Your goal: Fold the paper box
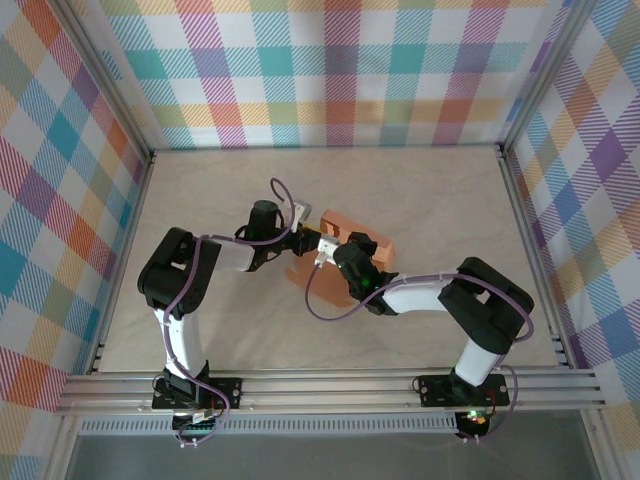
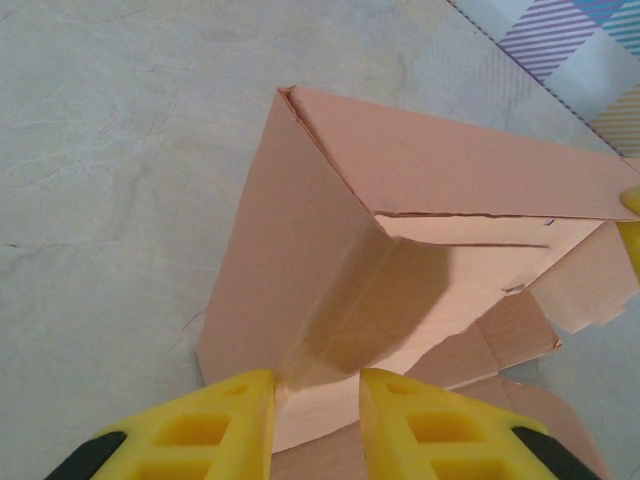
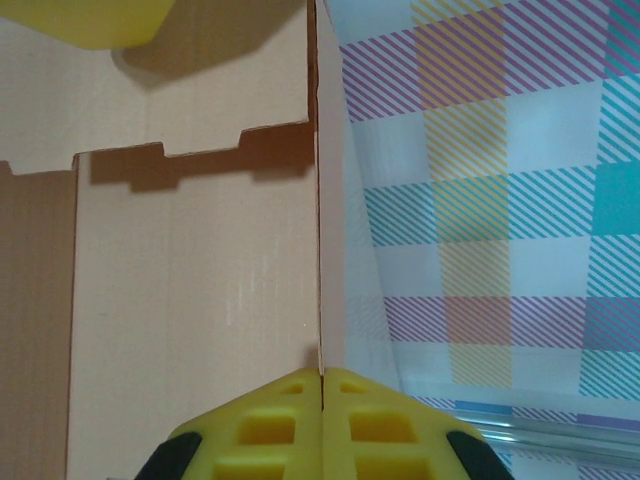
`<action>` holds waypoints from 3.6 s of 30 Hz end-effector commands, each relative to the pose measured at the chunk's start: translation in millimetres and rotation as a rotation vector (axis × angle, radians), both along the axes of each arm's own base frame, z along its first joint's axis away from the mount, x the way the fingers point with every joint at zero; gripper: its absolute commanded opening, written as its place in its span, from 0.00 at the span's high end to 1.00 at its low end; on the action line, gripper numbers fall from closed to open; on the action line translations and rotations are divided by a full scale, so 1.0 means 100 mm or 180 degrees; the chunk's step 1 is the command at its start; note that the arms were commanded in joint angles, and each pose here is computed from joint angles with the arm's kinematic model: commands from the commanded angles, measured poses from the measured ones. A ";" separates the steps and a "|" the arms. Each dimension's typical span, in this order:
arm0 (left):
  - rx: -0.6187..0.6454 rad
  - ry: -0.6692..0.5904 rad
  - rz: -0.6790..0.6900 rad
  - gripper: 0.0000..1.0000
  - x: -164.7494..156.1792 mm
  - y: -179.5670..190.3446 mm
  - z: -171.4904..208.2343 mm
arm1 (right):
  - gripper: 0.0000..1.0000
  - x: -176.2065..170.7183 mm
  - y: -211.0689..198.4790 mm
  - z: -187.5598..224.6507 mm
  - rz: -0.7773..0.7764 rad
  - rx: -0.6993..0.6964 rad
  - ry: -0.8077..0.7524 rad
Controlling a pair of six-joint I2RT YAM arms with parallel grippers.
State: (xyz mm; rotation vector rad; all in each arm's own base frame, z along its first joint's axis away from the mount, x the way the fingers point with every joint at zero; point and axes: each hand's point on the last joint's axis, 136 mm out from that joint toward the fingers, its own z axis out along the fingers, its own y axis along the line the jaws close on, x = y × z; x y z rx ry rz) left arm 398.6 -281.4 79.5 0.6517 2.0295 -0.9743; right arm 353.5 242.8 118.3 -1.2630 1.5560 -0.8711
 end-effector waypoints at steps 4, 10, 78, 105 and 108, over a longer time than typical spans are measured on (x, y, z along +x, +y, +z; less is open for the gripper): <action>-0.0096 -0.0193 -0.0133 0.72 -0.08 -0.14 0.13 | 1.00 -0.12 0.13 -0.08 0.0199 0.0235 0.0380; -0.0125 -0.0238 -0.0066 0.72 -0.10 -0.13 0.16 | 1.00 -0.16 0.14 -0.09 0.0244 0.0224 0.0433; 0.0372 -0.0147 0.1290 0.70 -0.36 0.64 -0.23 | 1.00 -0.34 0.51 0.19 0.0385 0.0238 0.0451; 0.0299 -0.0044 0.1299 0.71 -0.26 0.63 -0.32 | 1.00 -0.43 0.66 -0.05 0.0534 -0.0032 0.0421; 0.0240 -0.0090 0.1238 0.71 -0.25 0.59 -0.27 | 1.00 -0.47 0.69 -0.09 0.0547 -0.0020 0.0475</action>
